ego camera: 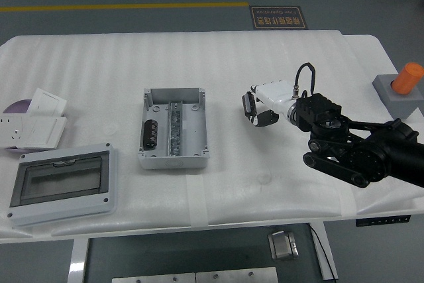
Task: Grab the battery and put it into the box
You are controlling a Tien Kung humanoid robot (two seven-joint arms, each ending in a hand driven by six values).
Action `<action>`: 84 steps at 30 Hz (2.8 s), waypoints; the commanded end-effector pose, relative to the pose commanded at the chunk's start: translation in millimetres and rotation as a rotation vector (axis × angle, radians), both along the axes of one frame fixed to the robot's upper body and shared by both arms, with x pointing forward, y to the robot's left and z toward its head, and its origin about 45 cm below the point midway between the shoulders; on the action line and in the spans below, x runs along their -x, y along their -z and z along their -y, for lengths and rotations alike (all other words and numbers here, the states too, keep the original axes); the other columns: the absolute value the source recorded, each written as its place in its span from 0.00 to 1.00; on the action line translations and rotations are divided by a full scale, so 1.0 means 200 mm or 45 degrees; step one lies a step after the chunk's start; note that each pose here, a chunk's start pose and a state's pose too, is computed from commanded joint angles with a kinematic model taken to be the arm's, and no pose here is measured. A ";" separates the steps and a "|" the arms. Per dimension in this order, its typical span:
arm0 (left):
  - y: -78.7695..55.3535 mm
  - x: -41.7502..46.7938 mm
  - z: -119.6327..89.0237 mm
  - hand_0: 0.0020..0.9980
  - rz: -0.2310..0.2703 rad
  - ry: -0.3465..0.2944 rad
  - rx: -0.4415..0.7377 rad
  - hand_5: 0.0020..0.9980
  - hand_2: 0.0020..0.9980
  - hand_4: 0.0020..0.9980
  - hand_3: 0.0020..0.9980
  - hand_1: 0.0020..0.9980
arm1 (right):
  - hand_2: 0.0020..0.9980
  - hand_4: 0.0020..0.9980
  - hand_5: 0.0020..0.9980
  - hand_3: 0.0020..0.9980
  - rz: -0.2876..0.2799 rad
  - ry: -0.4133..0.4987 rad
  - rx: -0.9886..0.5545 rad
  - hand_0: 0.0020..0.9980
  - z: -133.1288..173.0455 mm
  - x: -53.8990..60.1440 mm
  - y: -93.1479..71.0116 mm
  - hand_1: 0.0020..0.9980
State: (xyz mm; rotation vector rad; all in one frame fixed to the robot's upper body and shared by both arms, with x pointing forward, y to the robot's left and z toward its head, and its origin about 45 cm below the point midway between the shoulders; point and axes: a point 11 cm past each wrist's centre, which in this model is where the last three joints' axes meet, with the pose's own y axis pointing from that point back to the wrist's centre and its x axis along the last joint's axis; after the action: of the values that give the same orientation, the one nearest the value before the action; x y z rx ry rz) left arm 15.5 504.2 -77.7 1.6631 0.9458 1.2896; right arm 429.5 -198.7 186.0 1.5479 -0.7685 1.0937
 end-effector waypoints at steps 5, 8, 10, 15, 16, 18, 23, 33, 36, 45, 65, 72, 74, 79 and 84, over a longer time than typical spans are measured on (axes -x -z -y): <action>0.00 0.005 0.01 0.65 -0.002 -0.002 0.002 0.38 0.52 0.53 0.56 0.66 | 0.67 0.55 0.42 0.72 0.031 -0.019 -0.175 0.70 -0.09 0.03 -0.11 0.68; 0.01 0.014 0.01 0.65 -0.008 -0.002 0.003 0.38 0.52 0.53 0.56 0.66 | 0.67 0.55 0.42 0.72 0.058 -0.065 -0.297 0.70 -0.20 0.08 -0.17 0.68; 0.01 0.019 0.01 0.65 -0.013 -0.001 0.003 0.38 0.52 0.53 0.56 0.66 | 0.67 0.55 0.42 0.73 0.102 -0.113 -0.349 0.69 -0.28 0.12 -0.21 0.68; 0.01 0.026 0.01 0.65 -0.018 0.003 0.004 0.38 0.52 0.53 0.56 0.66 | 0.67 0.55 0.42 0.73 0.162 -0.222 -0.365 0.69 -0.48 0.23 -0.23 0.68; 0.01 0.026 0.01 0.65 -0.019 0.005 0.004 0.38 0.52 0.53 0.55 0.66 | 0.85 0.60 0.42 1.00 0.167 -0.236 -0.352 0.75 -0.50 0.24 -0.22 0.80; 0.01 0.023 0.01 0.65 -0.024 0.020 0.004 0.38 0.52 0.53 0.55 0.66 | 0.85 0.60 0.42 1.00 0.166 -0.258 -0.323 0.75 -0.53 0.27 -0.18 0.80; 0.00 0.028 0.01 0.65 -0.041 0.039 0.001 0.39 0.52 0.53 0.55 0.66 | 1.00 0.70 0.40 1.00 0.134 -0.265 -0.293 0.93 -0.55 0.29 -0.09 0.98; 0.00 0.036 0.01 0.65 -0.049 0.043 -0.002 0.39 0.52 0.52 0.56 0.66 | 1.00 0.71 0.42 1.00 0.130 -0.155 -0.392 0.95 -0.42 0.23 -0.13 0.99; 0.01 0.039 0.01 0.65 -0.047 0.041 0.002 0.39 0.52 0.52 0.56 0.66 | 1.00 0.69 0.41 1.00 0.161 -0.056 -0.450 0.96 -0.27 0.17 -0.19 0.99; 0.01 0.068 0.02 0.65 -0.049 0.028 0.008 0.39 0.52 0.51 0.56 0.66 | 1.00 0.67 0.41 1.00 0.262 0.365 -0.466 0.95 0.40 0.02 -0.26 0.99; 0.03 0.115 0.05 0.65 -0.053 0.001 0.025 0.37 0.52 0.49 0.56 0.66 | 0.95 0.71 0.43 1.00 0.276 0.692 -0.730 0.89 0.84 0.25 -0.17 0.91; 0.03 0.108 0.05 0.65 -0.051 0.001 0.024 0.37 0.52 0.49 0.56 0.66 | 0.95 0.70 0.43 1.00 0.237 0.700 -0.741 0.88 0.88 0.27 -0.15 0.90; 0.03 0.109 0.05 0.65 -0.051 0.000 0.023 0.37 0.52 0.49 0.56 0.66 | 0.95 0.70 0.43 1.00 0.237 0.705 -0.745 0.88 0.89 0.27 -0.15 0.90; 0.03 0.096 0.05 0.65 -0.043 -0.001 0.022 0.37 0.52 0.49 0.56 0.66 | 0.94 0.72 0.44 1.00 0.239 0.709 -0.759 0.90 0.91 0.27 -0.17 0.89; 0.02 0.083 0.04 0.65 -0.040 0.000 0.016 0.37 0.52 0.49 0.56 0.66 | 0.92 0.78 0.51 1.00 0.207 0.688 -0.762 0.90 0.89 0.26 -0.16 0.89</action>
State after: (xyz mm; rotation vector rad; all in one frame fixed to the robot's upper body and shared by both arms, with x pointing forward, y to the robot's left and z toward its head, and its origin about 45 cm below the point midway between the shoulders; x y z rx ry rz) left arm -1.2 496.8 -82.4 1.6776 0.9708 1.2588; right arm 376.9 -377.4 218.0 1.5880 -1.6248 0.6098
